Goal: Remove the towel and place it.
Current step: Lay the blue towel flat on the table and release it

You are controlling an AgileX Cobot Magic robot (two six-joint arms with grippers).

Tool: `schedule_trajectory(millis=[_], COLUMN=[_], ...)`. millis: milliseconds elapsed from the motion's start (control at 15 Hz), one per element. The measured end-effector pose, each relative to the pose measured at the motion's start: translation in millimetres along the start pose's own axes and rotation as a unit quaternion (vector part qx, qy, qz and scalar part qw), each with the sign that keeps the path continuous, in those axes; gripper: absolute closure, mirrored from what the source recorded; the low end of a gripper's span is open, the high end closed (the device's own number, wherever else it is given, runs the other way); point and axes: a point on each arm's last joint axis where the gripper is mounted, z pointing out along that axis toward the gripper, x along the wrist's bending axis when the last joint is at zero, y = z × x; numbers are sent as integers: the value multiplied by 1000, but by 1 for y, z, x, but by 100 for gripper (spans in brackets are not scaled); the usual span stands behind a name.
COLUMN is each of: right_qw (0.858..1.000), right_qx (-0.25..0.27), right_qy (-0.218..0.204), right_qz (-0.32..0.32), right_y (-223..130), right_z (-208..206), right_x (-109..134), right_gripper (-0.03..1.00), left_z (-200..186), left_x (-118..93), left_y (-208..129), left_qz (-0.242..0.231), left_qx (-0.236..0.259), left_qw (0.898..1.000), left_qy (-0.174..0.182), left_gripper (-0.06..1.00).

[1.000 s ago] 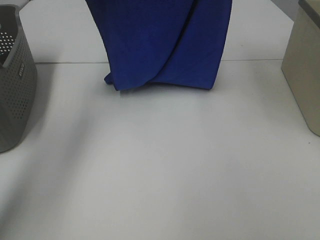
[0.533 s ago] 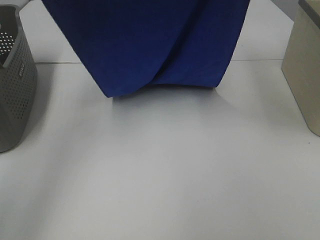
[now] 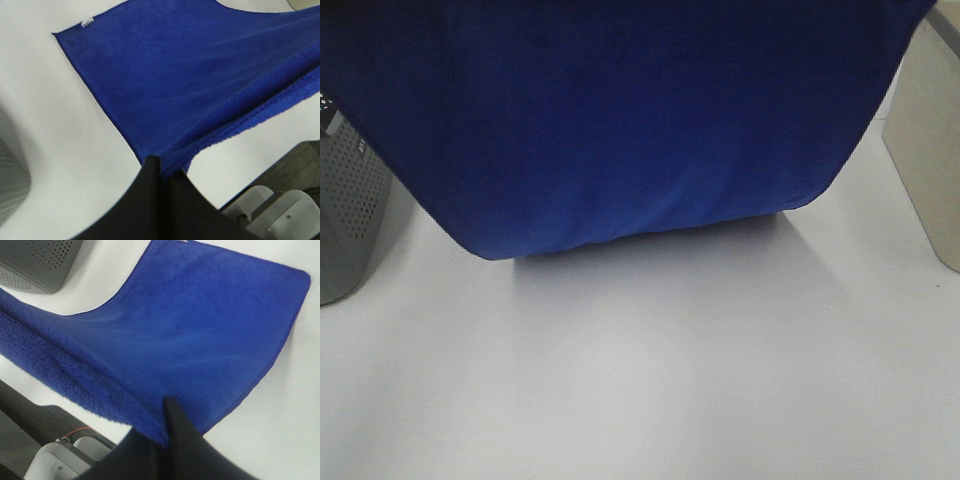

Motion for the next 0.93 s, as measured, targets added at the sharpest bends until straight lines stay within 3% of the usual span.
schedule_trajectory(millis=[200,533,933], right_qw=[999,990,962], right_qx=[21,103,221], right_qy=[5,43,71], right_qz=[26,81,141], right_y=[-27,-70,-126], right_z=[5,43,90], right_x=[1,-2,-9], right_gripper=[95,95,95], left_z=[11,44,90], left_x=[-3,-4,-27], left_y=[-22,-71,-138], left_qz=[-17,-50,-33], left_qx=[28,111,251], left_qw=[999,991,963], left_qy=[-21,-50,-88], left_gripper=[94,94,94])
